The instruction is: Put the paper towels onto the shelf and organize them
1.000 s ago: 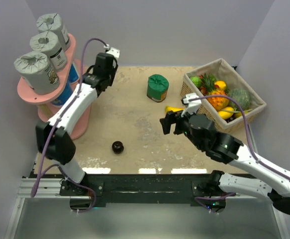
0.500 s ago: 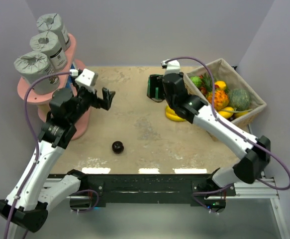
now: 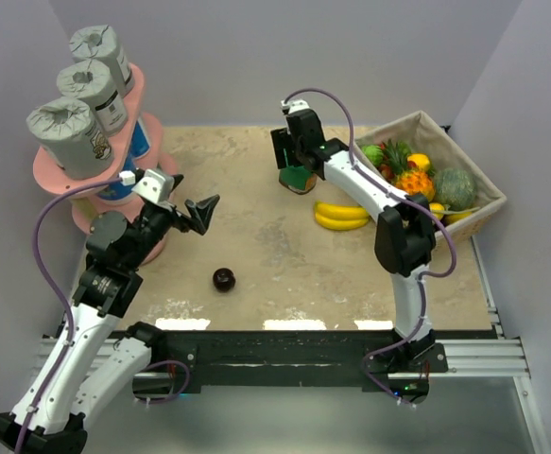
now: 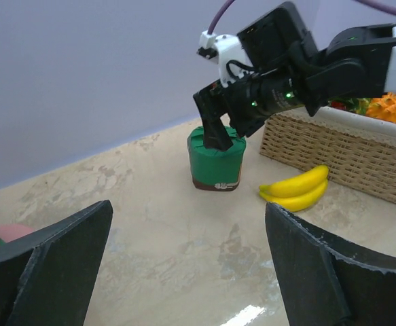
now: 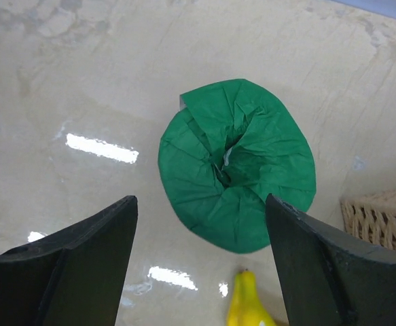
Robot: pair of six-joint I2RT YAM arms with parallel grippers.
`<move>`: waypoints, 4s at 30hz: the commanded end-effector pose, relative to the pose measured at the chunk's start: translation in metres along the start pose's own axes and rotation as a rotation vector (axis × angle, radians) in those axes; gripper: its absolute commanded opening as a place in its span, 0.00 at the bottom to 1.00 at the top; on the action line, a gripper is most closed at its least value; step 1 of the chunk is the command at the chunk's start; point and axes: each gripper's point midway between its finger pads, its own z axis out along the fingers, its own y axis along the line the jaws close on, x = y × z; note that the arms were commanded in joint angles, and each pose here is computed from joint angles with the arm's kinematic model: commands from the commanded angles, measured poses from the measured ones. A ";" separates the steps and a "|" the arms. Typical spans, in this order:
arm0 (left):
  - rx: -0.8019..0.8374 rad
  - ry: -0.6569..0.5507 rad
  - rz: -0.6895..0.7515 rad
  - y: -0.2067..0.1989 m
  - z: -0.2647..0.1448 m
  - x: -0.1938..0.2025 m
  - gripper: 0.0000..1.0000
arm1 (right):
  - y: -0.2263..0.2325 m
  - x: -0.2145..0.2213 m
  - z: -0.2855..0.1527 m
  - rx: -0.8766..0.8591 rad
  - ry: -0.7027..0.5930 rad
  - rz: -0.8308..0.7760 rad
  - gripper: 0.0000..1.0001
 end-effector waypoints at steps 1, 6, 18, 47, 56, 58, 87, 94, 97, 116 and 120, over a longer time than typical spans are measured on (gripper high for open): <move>0.032 -0.055 -0.017 -0.006 0.004 -0.015 1.00 | 0.002 -0.026 0.000 -0.056 -0.028 -0.067 0.78; 0.026 -0.066 -0.012 -0.005 0.002 -0.018 1.00 | 0.008 -0.022 0.014 -0.080 -0.015 -0.116 0.75; 0.015 -0.059 -0.006 -0.003 0.004 -0.016 0.98 | 0.010 0.001 0.046 -0.070 0.041 -0.186 0.75; -0.037 -0.048 0.009 0.006 -0.002 -0.014 0.97 | 0.049 -0.014 -0.001 -0.174 -0.033 -0.227 0.46; -0.085 -0.097 0.013 0.013 -0.013 -0.026 0.96 | 0.167 0.015 -0.054 -0.285 -0.055 -0.304 0.46; -0.089 -0.114 0.015 0.013 -0.017 -0.030 0.96 | 0.189 0.025 -0.063 -0.314 -0.049 -0.294 0.46; -0.107 -0.150 -0.038 0.012 -0.021 -0.065 1.00 | 0.221 0.002 -0.168 -0.440 -0.132 -0.202 0.78; -0.089 -0.061 0.009 0.012 -0.013 -0.074 1.00 | 0.165 -0.002 -0.197 -0.353 -0.155 -0.118 0.77; -0.043 0.046 0.026 0.007 0.001 -0.064 0.98 | 0.140 0.023 -0.206 -0.316 -0.142 -0.117 0.77; -0.162 0.622 0.154 0.019 0.101 0.106 0.93 | 0.013 0.074 -0.319 -0.317 -0.326 0.064 0.79; -0.155 0.768 0.187 0.015 0.107 0.152 0.88 | 0.005 0.074 -0.325 -0.305 -0.342 0.071 0.79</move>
